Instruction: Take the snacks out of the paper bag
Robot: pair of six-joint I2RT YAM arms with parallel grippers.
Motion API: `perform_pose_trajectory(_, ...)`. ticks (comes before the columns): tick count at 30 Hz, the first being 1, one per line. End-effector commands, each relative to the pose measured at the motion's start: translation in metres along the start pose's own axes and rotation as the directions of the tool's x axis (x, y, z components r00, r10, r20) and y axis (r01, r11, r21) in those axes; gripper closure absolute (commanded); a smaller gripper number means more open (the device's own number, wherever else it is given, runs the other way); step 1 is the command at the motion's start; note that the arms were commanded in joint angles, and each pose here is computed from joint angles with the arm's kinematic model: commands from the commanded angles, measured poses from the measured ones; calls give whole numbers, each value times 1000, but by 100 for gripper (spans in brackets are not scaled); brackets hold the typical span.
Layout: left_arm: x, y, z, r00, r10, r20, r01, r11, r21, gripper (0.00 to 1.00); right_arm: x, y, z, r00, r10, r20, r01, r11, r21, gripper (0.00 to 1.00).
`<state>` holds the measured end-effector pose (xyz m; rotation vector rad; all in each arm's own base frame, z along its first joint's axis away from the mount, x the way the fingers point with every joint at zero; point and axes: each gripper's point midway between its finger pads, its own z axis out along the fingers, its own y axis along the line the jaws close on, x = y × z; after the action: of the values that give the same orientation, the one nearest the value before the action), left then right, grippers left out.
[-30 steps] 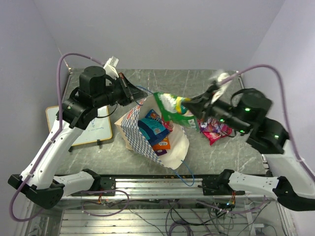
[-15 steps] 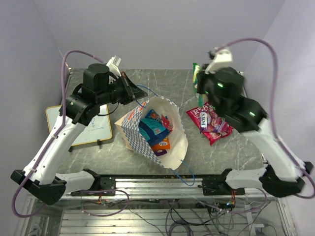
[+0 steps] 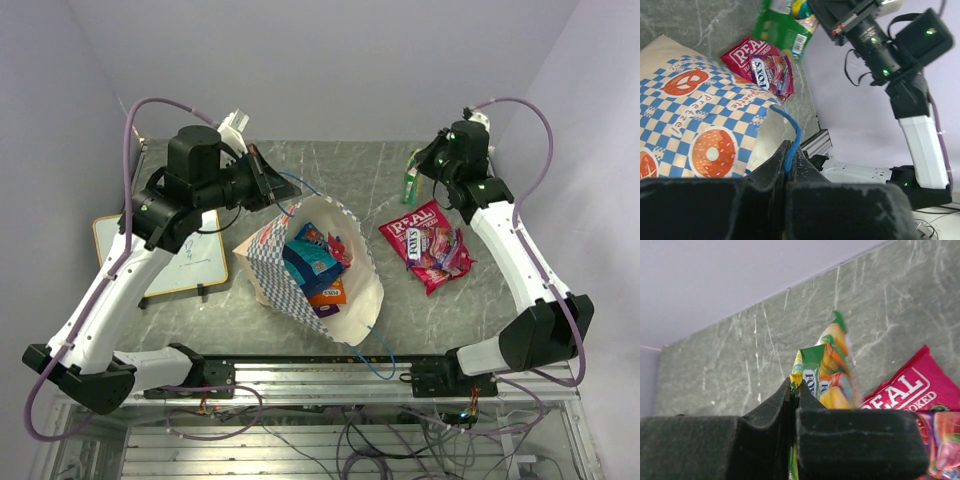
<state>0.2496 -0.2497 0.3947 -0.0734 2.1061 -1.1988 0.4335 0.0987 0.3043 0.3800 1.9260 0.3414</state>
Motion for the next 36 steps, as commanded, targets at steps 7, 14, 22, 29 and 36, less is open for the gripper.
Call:
perform_pose_trajectory(7,0,-18,-8,999,48,-19,-47,996,70,93,7,-30,23,912,409,17,-407,912,-57,100)
perform_pose_trajectory(14,1,-22,3,997,49,-59,-43,995,95,93,36,-79,19,887,461,28,-462,883,89,100)
perform_pose_trajectory(22,6,-20,6,995,50,-81,-41,993,110,93,76,-140,-2,886,462,28,-455,858,239,100)
perform_pose_trajectory(29,6,-24,6,995,52,-87,-41,992,123,93,104,-184,-14,902,431,34,-415,842,344,100)
perform_pose_trajectory(36,2,-27,6,990,100,-96,-89,989,121,93,144,-219,-15,926,376,-38,-323,839,439,100)
